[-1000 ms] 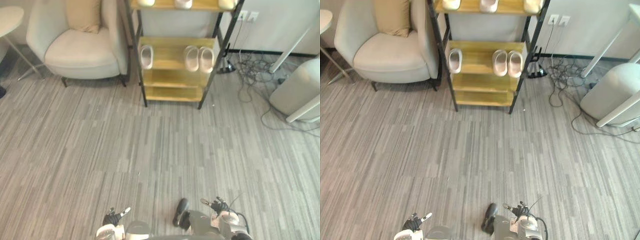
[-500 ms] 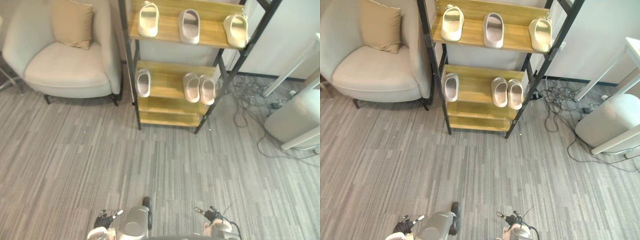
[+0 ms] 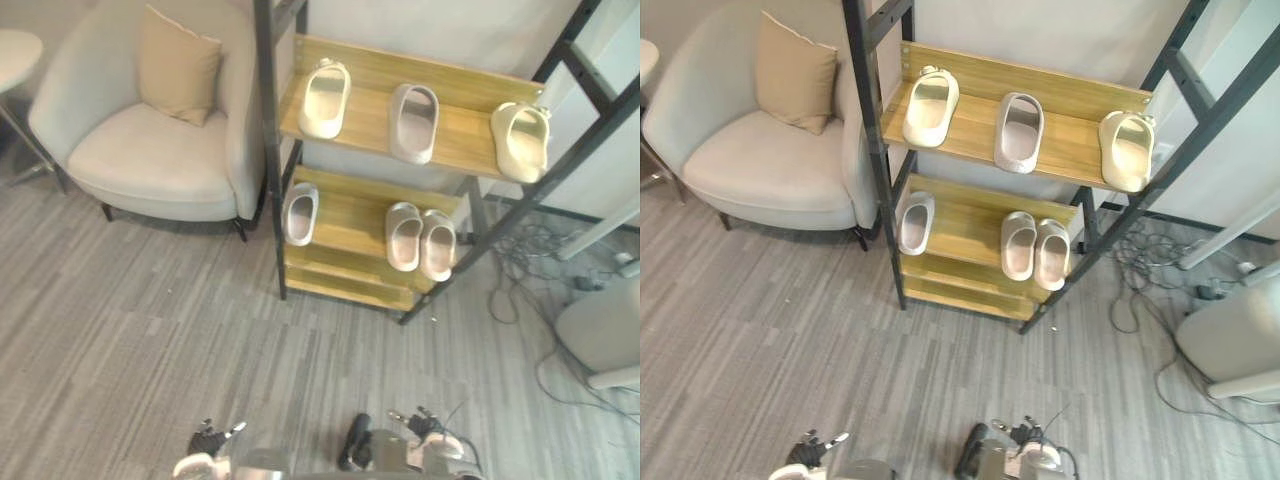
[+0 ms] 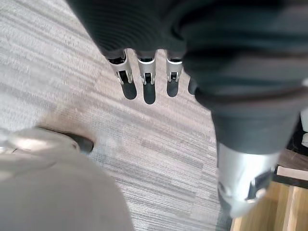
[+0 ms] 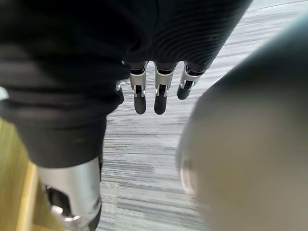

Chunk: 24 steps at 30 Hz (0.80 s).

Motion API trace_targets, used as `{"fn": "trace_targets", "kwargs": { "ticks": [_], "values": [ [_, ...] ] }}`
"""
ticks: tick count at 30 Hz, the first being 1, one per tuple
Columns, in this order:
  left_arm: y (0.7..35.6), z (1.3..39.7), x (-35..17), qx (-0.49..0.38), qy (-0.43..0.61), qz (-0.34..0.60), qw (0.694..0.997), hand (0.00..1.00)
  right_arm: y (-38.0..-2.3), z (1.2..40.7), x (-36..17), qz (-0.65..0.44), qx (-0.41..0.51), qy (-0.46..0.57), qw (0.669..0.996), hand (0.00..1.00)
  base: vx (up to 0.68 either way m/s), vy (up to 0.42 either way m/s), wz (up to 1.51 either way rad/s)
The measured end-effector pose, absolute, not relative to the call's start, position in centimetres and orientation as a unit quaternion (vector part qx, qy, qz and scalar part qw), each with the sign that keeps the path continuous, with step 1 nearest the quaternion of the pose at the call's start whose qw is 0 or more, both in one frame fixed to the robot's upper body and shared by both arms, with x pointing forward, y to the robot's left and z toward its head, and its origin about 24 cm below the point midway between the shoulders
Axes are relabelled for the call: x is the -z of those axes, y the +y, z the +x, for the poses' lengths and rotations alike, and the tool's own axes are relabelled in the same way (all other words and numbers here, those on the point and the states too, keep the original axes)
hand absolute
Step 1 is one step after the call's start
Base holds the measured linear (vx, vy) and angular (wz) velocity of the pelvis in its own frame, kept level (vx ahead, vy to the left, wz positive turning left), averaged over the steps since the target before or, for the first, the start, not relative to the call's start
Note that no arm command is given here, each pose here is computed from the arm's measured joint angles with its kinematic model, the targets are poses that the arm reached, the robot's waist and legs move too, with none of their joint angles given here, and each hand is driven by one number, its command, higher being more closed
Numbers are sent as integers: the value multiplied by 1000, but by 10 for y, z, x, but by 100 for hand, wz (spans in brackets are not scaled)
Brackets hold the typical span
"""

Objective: Organize the slippers on the shoe rack

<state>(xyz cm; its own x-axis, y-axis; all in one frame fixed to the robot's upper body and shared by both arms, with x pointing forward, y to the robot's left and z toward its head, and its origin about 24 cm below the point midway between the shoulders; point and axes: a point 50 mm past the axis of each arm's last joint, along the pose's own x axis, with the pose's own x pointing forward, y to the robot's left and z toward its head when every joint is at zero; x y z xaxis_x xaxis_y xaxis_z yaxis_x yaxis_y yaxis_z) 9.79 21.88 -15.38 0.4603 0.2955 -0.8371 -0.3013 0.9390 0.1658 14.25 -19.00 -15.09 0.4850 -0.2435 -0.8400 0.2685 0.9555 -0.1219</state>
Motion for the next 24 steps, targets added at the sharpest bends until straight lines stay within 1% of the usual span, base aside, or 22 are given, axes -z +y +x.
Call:
{"fn": "trace_targets", "kwargs": {
  "ticks": [6,11,14,19,24],
  "values": [
    [219,98,154,-177,490,-5,854,0,-191,138,152,11,154,490,858,0,324,-111,-14],
    [216,107,153,-166,486,-2,858,0,-194,139,152,8,163,489,857,0,236,165,-10],
    [222,109,151,-160,484,15,860,0,-184,134,155,17,155,496,854,0,257,187,5],
    [224,100,153,-160,495,17,854,0,-182,132,155,18,148,499,854,0,134,149,-43],
    [230,98,152,-161,496,23,853,0,-183,129,156,21,146,499,854,0,109,20,6]
  ]
}}
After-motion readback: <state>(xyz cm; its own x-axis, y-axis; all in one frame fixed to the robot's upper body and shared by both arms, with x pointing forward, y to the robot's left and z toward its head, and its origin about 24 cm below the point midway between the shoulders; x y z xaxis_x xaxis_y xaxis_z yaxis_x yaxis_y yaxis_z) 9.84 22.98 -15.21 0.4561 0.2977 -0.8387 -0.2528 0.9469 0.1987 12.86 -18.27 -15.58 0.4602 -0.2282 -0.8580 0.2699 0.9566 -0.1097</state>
